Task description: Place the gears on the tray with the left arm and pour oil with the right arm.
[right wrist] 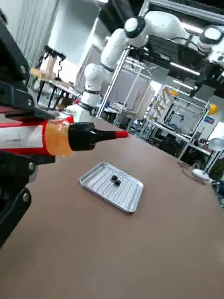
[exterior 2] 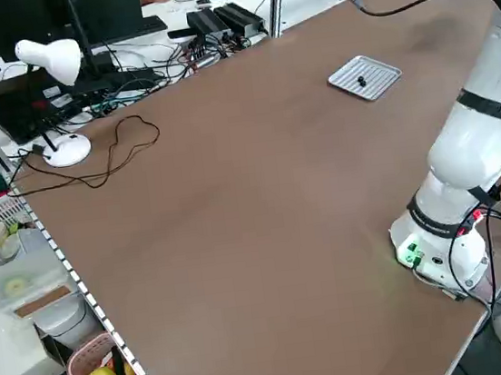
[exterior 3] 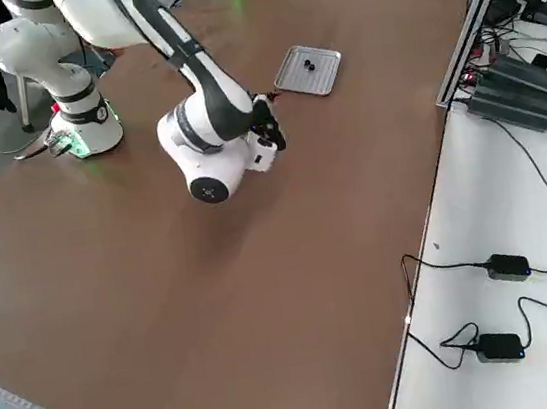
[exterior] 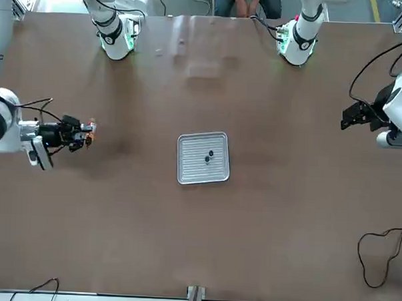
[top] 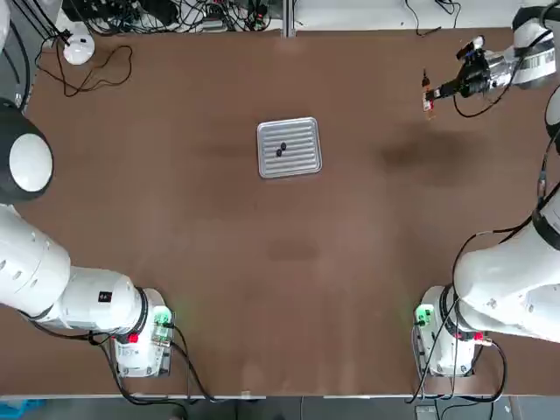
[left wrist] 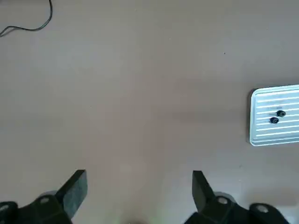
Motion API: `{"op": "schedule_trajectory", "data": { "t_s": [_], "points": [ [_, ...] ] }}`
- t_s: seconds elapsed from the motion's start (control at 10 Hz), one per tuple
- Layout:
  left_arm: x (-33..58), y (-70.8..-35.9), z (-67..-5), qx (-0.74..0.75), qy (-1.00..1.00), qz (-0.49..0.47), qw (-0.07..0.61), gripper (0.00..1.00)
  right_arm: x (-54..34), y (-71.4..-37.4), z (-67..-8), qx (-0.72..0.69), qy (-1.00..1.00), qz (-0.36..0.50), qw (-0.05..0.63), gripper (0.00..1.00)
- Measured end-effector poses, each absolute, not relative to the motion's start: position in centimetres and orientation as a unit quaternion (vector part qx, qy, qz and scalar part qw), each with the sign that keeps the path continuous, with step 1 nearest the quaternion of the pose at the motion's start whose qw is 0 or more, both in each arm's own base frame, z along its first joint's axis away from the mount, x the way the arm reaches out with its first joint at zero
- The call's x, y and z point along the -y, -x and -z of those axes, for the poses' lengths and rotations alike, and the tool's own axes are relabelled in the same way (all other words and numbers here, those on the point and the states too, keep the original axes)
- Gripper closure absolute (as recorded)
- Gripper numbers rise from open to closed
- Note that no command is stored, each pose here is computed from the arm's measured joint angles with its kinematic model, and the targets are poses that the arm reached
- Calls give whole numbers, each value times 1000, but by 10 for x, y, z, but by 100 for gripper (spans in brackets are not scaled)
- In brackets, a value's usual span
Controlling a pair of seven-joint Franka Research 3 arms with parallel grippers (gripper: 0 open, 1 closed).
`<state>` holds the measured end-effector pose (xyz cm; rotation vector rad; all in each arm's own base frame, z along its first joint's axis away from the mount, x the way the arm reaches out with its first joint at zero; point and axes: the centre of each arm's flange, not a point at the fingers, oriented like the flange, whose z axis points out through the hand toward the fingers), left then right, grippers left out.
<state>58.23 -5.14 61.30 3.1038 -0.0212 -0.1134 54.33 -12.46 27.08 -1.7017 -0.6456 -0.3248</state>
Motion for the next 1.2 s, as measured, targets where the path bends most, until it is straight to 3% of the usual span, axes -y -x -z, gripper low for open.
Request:
{"op": "schedule_trajectory", "data": {
  "t_s": [0.8,1.2],
  "points": [
    [52,-582,-614,7,-999,35,18,1,154,-538,-212,517,606,335,503,70],
    [53,-582,-615,8,-999,35,18,1,179,-527,-162,552,560,395,475,70]
  ]
}}
